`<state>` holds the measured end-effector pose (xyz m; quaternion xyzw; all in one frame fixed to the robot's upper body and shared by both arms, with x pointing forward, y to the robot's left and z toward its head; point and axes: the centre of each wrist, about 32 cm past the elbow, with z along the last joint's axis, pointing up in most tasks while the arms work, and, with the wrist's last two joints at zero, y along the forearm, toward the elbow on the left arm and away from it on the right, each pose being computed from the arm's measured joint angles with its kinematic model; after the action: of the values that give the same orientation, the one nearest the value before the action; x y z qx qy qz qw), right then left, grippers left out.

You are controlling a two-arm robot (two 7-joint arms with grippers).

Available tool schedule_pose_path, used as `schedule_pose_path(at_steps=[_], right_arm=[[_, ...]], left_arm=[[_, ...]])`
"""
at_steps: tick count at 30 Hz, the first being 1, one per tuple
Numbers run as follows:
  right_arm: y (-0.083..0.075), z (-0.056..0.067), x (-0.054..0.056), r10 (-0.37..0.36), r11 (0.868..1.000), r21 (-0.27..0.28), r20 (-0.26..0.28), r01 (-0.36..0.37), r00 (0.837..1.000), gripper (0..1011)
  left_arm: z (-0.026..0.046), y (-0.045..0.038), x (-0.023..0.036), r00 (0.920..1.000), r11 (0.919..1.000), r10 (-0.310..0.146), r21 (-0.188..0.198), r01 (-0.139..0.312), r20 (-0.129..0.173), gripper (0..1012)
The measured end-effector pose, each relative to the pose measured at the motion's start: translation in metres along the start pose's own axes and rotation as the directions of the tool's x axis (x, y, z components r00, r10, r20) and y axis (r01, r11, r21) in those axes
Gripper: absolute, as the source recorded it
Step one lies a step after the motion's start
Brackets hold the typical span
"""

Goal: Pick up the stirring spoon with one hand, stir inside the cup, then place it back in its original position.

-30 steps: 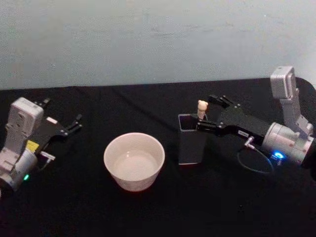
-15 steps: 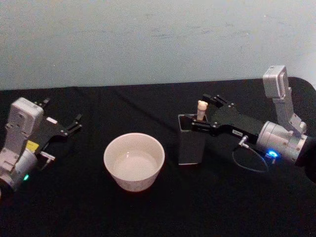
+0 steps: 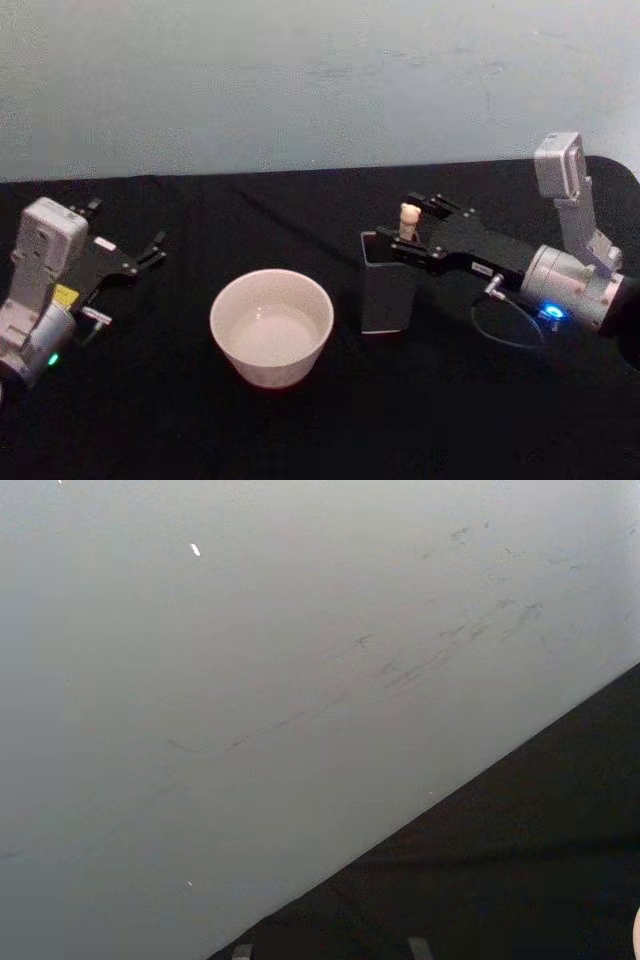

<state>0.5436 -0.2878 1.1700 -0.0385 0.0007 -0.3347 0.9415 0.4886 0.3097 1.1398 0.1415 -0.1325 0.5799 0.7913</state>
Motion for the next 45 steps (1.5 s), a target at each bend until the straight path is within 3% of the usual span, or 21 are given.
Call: schedule_pose_path(at_steps=[20, 33, 45], right_arm=[[0.000, 0.000, 0.000, 0.000, 1.000, 0.000, -0.002, 0.000, 1.000, 227], [-0.001, 0.002, -0.003, 0.000, 1.000, 0.020, -0.004, 0.000, 1.000, 213], [-0.007, 0.030, -0.006, -0.001, 0.990, 0.141, 0.017, -0.002, 1.000, 213]], left_arm=[[0.0000, 0.0000, 0.0000, 1.0000, 1.0000, 0.000, 0.000, 0.000, 0.000, 1001], [0.0000, 0.0000, 0.0000, 1.0000, 1.0000, 0.000, 0.000, 0.000, 0.000, 1001], [0.0000, 0.0000, 0.0000, 1.0000, 1.0000, 0.000, 0.000, 0.000, 0.000, 1001]])
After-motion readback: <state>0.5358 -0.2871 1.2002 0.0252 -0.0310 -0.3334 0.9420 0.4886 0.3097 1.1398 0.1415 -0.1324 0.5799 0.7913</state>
